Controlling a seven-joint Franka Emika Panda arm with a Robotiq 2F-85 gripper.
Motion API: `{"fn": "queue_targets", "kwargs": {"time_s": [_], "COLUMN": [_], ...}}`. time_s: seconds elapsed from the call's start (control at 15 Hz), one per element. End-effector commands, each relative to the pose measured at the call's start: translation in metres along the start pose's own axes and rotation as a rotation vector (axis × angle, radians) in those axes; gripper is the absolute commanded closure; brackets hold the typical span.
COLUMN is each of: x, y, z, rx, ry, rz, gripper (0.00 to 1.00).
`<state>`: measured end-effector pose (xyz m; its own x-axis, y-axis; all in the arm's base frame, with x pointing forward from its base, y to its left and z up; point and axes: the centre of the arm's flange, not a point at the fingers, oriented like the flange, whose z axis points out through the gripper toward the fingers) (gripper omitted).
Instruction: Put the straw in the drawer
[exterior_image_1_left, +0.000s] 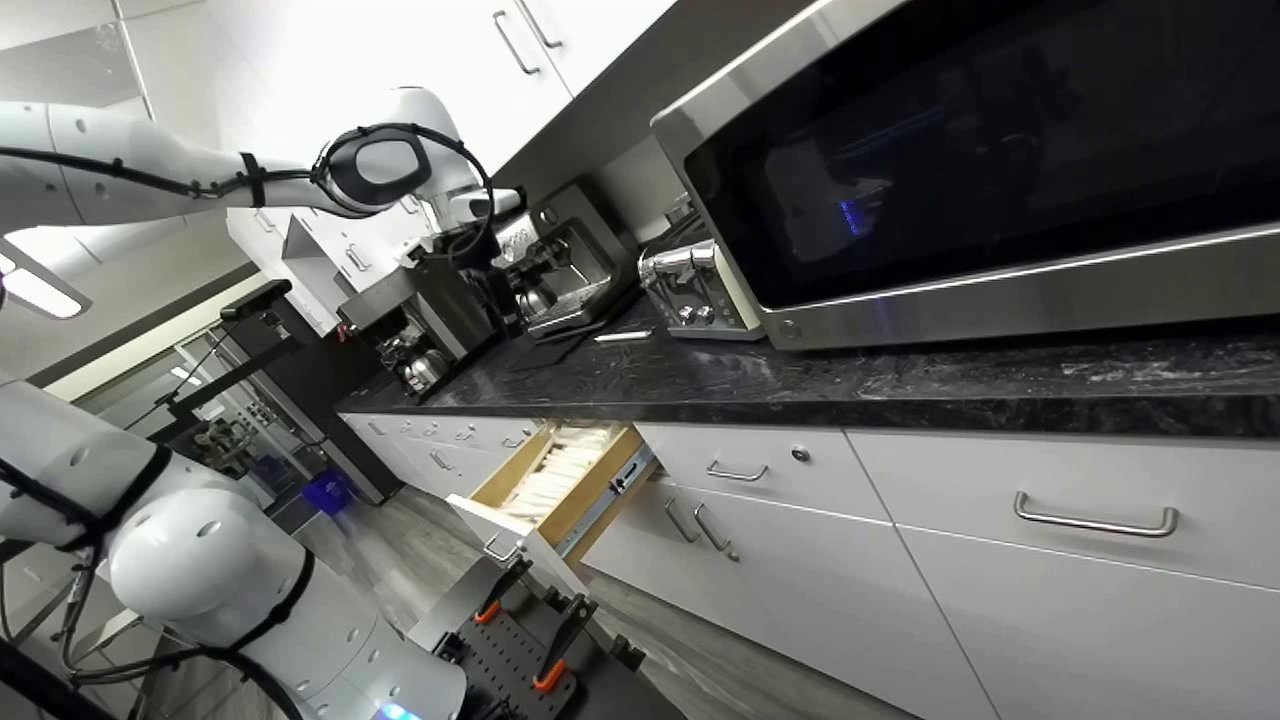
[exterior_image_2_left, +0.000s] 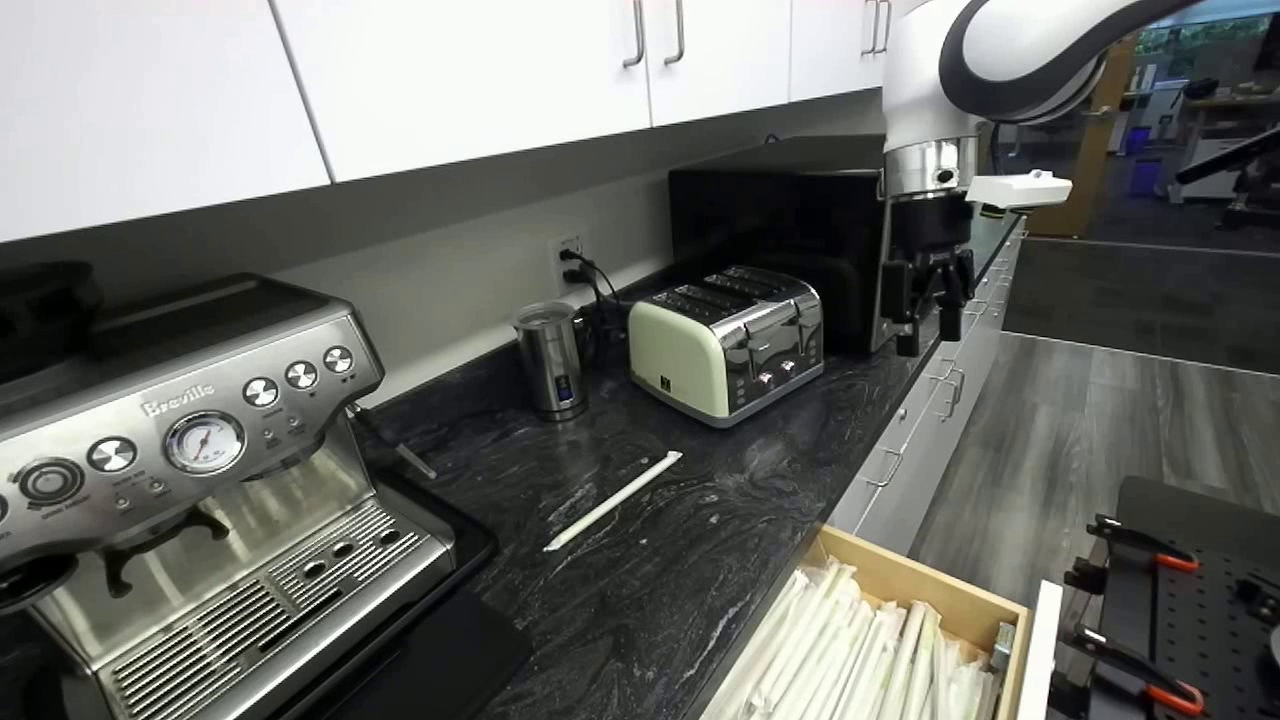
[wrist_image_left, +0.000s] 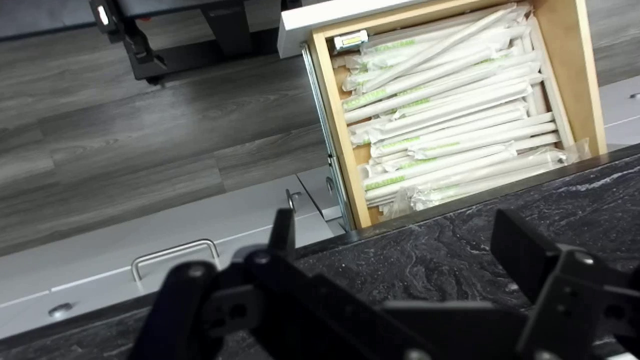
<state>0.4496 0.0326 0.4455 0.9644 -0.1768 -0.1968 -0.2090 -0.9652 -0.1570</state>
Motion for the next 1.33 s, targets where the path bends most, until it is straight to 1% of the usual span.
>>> {"fn": "queue_targets", "kwargs": {"time_s": [0.0, 0.33, 0.47, 0.6, 0.67, 0.8, 1.0, 1.07, 1.13, 1.27], "x": [0.007, 0.006, 0.003, 0.000, -0.018, -0.018, -0.012, -0.005, 0.000, 0.009], "y": [-0.041, -0.146, -0.190, -0.226, -0.198, -0.222, -0.223, -0.227, -0.233, -0.249], "z": [-0.010, -0.025, -0.023, -0.019, -0.016, -0.011, -0.010, -0.009, -0.006, 0.000], "rx": [-0.068, -0.220, -0.273, -0.315, -0.290, -0.308, -0.310, -0.385, -0.420, -0.488], "ry": [0.078, 0.146, 0.182, 0.231, 0.194, 0.212, 0.210, 0.230, 0.257, 0.267], "rz": [-0.168, -0.416, -0.521, -0.627, -0.549, -0.604, -0.607, -0.680, -0.739, -0.827], "gripper": [0.00, 0.00, 0.00, 0.00, 0.00, 0.00, 0.00, 0.00, 0.00, 0.00]}}
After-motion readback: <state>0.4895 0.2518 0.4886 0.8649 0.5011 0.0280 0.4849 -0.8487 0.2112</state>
